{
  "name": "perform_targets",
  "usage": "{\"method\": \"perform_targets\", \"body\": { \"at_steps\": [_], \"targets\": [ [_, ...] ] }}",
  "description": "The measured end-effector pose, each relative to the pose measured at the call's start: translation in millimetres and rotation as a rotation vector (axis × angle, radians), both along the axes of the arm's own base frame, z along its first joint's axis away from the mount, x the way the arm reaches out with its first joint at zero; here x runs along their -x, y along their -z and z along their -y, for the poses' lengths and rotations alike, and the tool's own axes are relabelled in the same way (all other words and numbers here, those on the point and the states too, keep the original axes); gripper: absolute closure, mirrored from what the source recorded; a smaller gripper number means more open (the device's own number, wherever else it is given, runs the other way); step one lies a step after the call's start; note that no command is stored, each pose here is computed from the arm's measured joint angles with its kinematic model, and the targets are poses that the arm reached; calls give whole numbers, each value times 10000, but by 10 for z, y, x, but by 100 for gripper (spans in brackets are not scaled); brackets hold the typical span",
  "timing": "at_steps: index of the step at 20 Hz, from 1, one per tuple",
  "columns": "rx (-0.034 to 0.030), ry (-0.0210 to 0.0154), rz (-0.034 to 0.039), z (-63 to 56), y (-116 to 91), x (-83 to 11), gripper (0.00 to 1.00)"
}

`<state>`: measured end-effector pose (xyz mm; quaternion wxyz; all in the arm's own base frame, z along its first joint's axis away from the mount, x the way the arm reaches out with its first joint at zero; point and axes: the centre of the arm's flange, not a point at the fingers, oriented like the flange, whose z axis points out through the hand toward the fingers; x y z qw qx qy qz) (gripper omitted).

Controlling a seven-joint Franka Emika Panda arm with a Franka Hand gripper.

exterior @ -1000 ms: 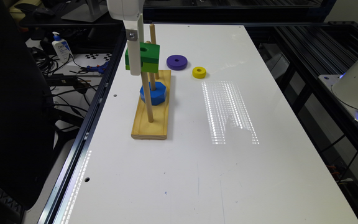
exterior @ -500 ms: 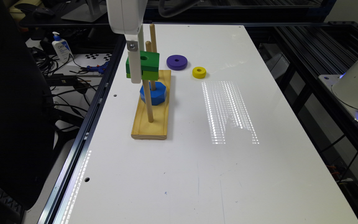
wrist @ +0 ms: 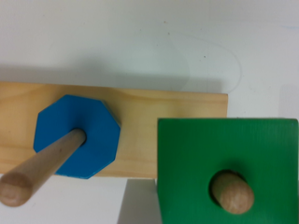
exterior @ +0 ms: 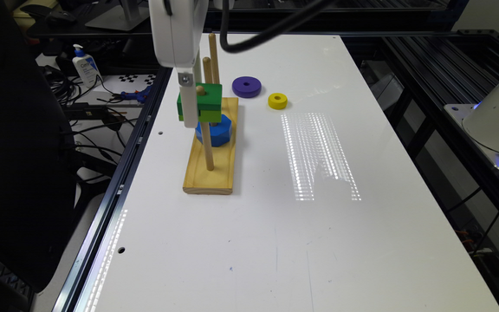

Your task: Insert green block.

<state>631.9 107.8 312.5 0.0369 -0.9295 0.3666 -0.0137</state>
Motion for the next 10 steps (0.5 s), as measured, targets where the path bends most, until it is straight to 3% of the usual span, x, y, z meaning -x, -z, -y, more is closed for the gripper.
{"method": "perform_targets", "body": {
  "at_steps": [5,10],
  "targets": [
    [-24,-1,-58,1,137,-13,100],
    [-24,0,-58,1,137,-13,100]
  ]
}}
